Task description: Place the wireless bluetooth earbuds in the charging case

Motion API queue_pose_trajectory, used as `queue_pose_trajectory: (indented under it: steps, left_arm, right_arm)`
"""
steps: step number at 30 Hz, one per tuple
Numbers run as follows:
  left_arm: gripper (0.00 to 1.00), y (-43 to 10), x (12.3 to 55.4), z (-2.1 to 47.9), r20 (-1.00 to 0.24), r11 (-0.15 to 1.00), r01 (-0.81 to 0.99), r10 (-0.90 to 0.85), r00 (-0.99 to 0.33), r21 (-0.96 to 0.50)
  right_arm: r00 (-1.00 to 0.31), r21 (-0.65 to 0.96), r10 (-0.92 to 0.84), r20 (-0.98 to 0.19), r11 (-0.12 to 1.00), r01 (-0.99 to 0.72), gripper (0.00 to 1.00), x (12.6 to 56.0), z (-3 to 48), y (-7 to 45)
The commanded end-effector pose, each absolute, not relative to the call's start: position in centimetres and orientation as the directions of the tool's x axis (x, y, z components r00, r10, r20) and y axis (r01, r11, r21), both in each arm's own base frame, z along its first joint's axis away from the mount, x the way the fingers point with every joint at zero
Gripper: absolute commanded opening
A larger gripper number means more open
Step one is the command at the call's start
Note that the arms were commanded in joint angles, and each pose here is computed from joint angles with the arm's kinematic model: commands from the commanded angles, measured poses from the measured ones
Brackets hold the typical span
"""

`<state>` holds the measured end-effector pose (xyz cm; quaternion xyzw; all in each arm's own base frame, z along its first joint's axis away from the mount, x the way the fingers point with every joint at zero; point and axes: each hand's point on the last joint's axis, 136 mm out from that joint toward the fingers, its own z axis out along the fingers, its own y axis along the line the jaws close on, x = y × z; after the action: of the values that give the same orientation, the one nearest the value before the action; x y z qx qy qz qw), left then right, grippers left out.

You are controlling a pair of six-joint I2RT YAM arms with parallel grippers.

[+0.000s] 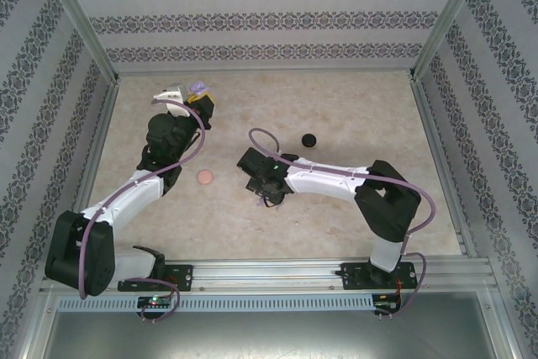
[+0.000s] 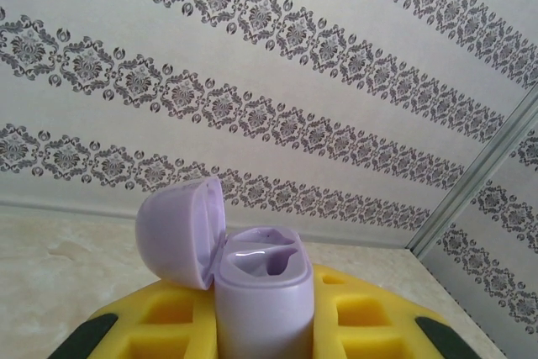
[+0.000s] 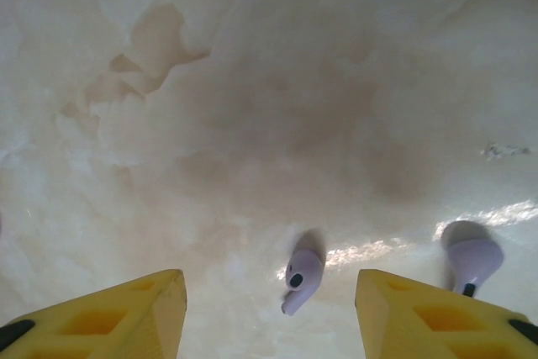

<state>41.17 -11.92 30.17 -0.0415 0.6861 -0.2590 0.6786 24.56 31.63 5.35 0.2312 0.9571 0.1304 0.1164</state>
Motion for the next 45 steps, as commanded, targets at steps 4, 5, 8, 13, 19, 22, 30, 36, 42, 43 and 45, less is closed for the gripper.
queue_pose_trajectory:
  steps: [4,5,8,13,19,22,30,36,42,43,45]
  left_arm:
    - [0.0,-12.0,40.1,32.5,-0.906,0.852,0.339,-0.422,-0.003,-0.398]
    - [0.0,-12.0,40.1,32.6,-0.907,0.852,0.343,-0.42,-0.002,-0.396]
    - [0.0,-12.3,40.0,32.5,-0.91,0.849,0.353,-0.415,-0.012,-0.392]
    - [0.0,-12.2,39.9,32.5,-0.908,0.848,0.354,-0.42,-0.006,-0.395]
    - [0.0,-12.3,39.8,32.5,-0.908,0.846,0.361,-0.418,-0.01,-0.394]
    - [0.0,-12.3,39.8,32.4,-0.909,0.846,0.361,-0.417,-0.01,-0.392]
    - [0.0,-12.4,39.8,32.3,-0.91,0.846,0.362,-0.413,-0.017,-0.391]
    - [0.0,-12.3,39.7,32.4,-0.912,0.849,0.36,-0.411,-0.012,-0.387]
    - [0.0,-12.3,39.6,32.6,-0.91,0.846,0.362,-0.415,-0.009,-0.39]
    - [0.0,-12.3,39.6,32.6,-0.91,0.847,0.362,-0.415,-0.008,-0.39]
    - [0.0,-12.3,39.6,32.8,-0.909,0.847,0.363,-0.416,-0.004,-0.389]
  right_arm:
    - [-0.867,0.221,0.464,-0.181,0.878,0.424,0.51,24.3,4.7,31.6]
    - [-0.868,0.212,0.463,-0.18,0.88,0.425,0.51,24.2,4.5,31.6]
    - [-0.87,0.192,0.458,-0.18,0.884,0.426,0.5,24.1,4.2,31.5]
    - [-0.874,0.165,0.455,-0.17,0.888,0.43,0.48,23.8,3.5,31.4]
    - [-0.877,0.152,0.453,-0.159,0.889,0.431,0.46,23.7,2.6,31.7]
    - [-0.879,0.147,0.451,-0.152,0.89,0.432,0.45,23.6,2.2,31.8]
    - [-0.886,0.141,0.444,-0.137,0.894,0.426,0.43,23.5,1.5,32.3]
    - [-0.892,0.139,0.434,-0.13,0.898,0.417,0.41,23.3,1.4,32.5]
    - [-0.905,0.113,0.405,-0.128,0.913,0.392,0.4,22.7,1.1,32.5]
    - [-0.907,0.108,0.401,-0.128,0.915,0.389,0.39,22.6,1.0,32.4]
    - [-0.91,0.098,0.394,-0.128,0.918,0.383,0.37,22.4,0.8,32.3]
